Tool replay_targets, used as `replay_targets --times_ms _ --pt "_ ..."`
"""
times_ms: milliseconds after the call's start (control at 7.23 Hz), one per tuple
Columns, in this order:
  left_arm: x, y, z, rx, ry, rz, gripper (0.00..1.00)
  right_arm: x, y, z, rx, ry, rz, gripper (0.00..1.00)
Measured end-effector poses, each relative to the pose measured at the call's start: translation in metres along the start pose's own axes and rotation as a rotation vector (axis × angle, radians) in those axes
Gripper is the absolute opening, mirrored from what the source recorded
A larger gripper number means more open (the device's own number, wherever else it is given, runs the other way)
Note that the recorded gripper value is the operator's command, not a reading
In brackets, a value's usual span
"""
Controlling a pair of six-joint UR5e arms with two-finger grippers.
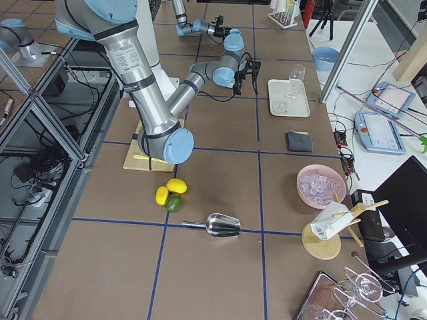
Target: Pour ice into bowl
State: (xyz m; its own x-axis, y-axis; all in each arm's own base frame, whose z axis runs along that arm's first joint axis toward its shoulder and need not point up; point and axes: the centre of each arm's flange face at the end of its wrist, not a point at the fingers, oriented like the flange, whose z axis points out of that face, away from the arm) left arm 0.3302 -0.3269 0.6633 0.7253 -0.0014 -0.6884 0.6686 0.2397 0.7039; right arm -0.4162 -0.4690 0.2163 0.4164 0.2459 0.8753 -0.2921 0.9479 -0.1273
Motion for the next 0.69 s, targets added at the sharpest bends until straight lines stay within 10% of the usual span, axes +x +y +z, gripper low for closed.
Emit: replay_targets --times_ms 277,692 --pt "0.003 0.001 0.003 0.002 -0.002 0.001 0.01 -0.001 0.0 0.0 -0.001 -0.001 0.0 1.0" --pt "0.028 -0.013 0.005 0.002 0.033 0.092 0.0 -0.004 0.001 -0.001 0.0 -0.005 -0.001 1.0"
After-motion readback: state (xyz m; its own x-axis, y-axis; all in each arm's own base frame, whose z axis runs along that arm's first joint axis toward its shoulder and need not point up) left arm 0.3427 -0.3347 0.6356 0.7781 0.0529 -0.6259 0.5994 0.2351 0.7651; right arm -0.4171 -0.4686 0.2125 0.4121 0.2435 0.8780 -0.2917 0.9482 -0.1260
